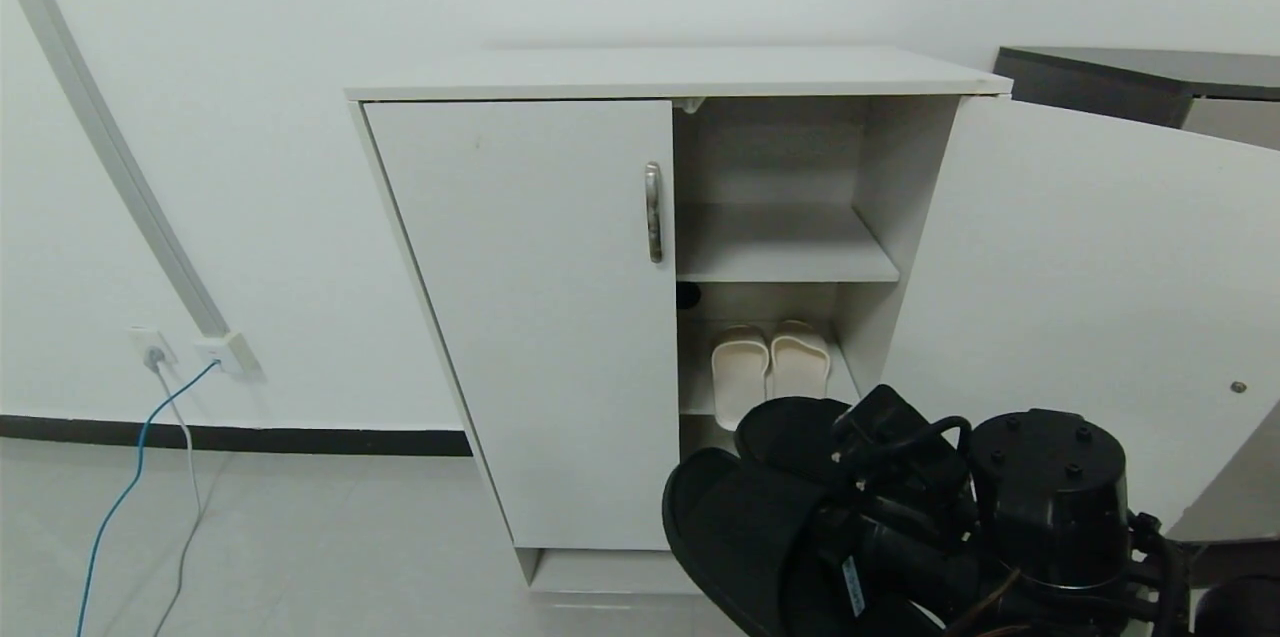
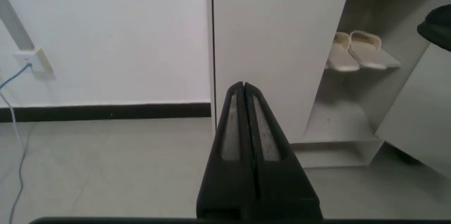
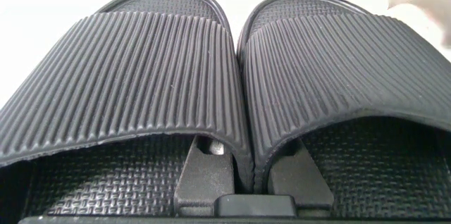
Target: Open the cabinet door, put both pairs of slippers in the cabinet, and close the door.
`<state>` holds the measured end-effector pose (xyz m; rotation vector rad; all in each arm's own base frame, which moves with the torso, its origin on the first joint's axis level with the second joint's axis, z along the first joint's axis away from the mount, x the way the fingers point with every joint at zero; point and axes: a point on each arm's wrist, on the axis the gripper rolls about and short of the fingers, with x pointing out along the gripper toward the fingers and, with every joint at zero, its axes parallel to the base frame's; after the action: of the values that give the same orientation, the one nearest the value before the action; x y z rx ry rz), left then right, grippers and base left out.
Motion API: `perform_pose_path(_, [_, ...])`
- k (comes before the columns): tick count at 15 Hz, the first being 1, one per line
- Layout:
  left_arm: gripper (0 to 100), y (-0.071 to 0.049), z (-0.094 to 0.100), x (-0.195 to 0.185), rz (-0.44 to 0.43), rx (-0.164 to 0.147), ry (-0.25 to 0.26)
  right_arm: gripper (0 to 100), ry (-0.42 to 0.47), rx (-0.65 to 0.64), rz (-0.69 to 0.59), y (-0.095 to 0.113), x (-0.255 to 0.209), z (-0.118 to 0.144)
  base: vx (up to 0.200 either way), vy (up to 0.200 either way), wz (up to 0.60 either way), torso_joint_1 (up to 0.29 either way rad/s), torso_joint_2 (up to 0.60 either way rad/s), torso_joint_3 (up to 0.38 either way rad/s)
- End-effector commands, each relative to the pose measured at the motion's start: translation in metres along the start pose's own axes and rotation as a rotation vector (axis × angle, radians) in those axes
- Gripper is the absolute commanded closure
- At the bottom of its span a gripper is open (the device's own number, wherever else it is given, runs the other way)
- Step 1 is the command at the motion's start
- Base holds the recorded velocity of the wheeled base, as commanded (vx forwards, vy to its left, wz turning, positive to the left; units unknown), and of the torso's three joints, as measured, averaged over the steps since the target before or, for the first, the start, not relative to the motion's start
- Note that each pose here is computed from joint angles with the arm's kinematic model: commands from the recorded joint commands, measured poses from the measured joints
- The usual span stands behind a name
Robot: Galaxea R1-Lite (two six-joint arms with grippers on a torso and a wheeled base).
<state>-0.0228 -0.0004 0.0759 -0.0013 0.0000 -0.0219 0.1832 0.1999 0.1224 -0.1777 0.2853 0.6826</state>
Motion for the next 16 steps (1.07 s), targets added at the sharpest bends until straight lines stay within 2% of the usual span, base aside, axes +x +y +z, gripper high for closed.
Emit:
perform_pose_path(1, [100, 0.0, 0.0, 0.0, 0.002, 0.0, 0.0, 100, -0.001, 0.0, 0.0, 0.0001, 0.0004, -0.0001, 0.0, 0.0, 0.0, 0.002, 0.15, 0.061])
perform_pose_path(13, [100, 0.0, -0.0004, 0.0001, 0.0, 0.0, 0.002, 100, -0.006, -0.005, 0.009, 0.0021, -0.0007, -0.0008, 0.0, 0.0, 0.0, 0.0, 0.01, 0.005])
perform_pose_path(15, [100, 0.0, 0.0, 0.0, 0.0, 0.0, 0.0, 100, -0.006, -0.005, 0.012, 0.0022, -0.0007, -0.0008, 0.0, 0.0, -0.6, 0.002, 0.0, 0.0])
perform_pose_path(16, [100, 0.0, 0.0, 0.0, 0.0, 0.0, 0.0, 100, -0.008, -0.005, 0.035, 0.0026, -0.0011, -0.0008, 0.0, 0.0, 0.0, 0.0, 0.0, 0.0])
